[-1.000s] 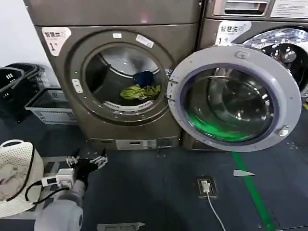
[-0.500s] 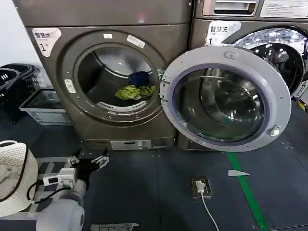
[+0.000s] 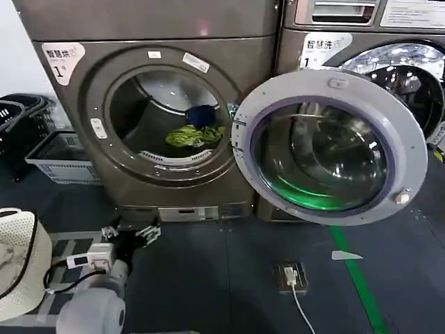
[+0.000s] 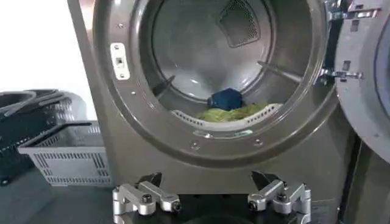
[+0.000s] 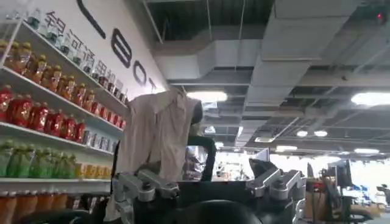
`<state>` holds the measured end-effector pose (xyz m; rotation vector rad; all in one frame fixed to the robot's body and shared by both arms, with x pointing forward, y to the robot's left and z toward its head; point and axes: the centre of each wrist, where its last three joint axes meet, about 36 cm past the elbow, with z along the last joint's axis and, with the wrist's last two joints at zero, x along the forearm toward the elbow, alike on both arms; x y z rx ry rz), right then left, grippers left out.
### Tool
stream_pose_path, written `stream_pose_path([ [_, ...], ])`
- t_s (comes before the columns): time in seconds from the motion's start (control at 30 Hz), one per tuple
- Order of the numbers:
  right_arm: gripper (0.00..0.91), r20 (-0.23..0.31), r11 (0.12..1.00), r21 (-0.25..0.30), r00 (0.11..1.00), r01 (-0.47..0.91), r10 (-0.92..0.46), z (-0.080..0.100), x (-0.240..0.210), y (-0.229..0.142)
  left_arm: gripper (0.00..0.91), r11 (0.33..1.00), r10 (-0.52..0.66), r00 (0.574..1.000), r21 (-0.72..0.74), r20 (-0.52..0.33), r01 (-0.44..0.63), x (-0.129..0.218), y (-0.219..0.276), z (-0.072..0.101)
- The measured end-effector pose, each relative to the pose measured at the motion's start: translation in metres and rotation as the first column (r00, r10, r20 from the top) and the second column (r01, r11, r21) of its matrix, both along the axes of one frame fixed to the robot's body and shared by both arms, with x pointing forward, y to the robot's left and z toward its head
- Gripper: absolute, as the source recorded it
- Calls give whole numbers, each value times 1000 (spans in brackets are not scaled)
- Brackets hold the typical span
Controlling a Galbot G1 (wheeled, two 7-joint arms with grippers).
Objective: Grasp the clothes from the dryer.
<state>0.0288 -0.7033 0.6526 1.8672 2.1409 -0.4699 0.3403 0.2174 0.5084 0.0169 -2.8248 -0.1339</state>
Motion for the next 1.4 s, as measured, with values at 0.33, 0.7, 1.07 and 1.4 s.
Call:
stream_pose_path([
  [0.33, 907, 1, 1000, 3, 1000, 1, -1, -2, -1, 1, 907, 1000, -3, 1000, 1, -4, 3, 0, -1, -1],
  [0.7, 907, 0, 1000, 4, 1000, 1, -1, -2, -1, 1, 907, 1000, -2, 1000, 5, -6, 2, 1, -1, -2],
  [1.07, 907, -1, 1000, 6, 1000, 3, -3, -3, -3, 1, 907, 1000, -2, 1000, 5, -2, 2, 1, -1, -1],
  [1.4, 907, -3, 1000, 4, 1000, 2, -2, -2, -3, 2, 907, 1000, -6, 1000, 3, -5, 6, 1, -2, -2],
])
